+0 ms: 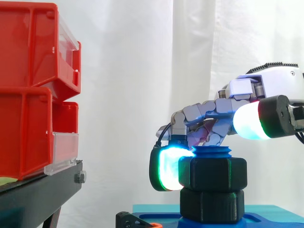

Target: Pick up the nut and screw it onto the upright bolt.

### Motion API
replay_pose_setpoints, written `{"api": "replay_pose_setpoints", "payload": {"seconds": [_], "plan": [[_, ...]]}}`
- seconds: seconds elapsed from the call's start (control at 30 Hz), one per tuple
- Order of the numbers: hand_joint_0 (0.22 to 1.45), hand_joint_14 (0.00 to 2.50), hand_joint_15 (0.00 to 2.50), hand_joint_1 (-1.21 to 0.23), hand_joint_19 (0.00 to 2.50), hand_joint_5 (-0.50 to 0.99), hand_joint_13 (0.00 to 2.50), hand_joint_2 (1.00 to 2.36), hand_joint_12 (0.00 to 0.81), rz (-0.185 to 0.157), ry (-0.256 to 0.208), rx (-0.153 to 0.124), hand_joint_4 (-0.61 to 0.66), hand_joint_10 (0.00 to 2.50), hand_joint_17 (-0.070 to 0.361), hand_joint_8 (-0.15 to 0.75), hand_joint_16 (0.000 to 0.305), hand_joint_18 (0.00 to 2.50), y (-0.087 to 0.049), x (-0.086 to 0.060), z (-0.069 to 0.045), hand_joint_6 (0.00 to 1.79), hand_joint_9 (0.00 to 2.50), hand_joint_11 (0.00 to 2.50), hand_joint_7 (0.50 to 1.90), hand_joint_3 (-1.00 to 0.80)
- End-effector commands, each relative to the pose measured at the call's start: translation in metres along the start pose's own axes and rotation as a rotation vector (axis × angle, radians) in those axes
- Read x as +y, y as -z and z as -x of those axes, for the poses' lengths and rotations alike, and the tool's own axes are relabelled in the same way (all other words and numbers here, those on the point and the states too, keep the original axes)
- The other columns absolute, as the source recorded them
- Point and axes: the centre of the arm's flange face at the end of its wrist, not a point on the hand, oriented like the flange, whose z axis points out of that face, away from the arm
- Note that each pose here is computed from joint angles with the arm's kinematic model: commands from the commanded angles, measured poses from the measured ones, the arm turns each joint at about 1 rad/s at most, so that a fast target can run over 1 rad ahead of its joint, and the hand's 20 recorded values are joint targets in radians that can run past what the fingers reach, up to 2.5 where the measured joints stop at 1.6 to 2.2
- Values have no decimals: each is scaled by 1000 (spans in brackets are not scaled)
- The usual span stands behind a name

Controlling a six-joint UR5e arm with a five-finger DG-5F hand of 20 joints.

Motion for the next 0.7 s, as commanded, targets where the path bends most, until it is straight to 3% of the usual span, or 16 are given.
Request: {"api": "replay_pose_setpoints", "payload": {"seconds": [0.0,0.1,0.27,0.33,0.43,0.67], "plan": [[507,0,0,-194,0,6,493,1000,286,-1,1,-2,198,0,55,288,25,41,1,-1,1,552,926,0,1473,-500],[506,0,0,-194,0,6,500,1000,285,-1,1,-2,206,0,54,287,24,50,0,-1,1,501,933,0,1535,-500],[492,0,0,-168,0,-40,490,1000,297,-1,2,-7,245,0,59,281,26,42,2,-4,3,504,902,0,1229,-500],[482,0,0,-148,0,-69,468,1000,308,7,3,-10,276,0,64,276,29,18,2,-7,10,504,858,0,1040,-500],[477,0,0,-139,0,-89,455,1000,313,19,6,-1,268,0,67,267,30,6,3,-8,20,504,829,0,908,-500],[464,0,0,-130,0,-127,398,1000,326,9,49,32,221,0,77,257,34,0,10,-18,45,502,738,0,736,-500]]}}
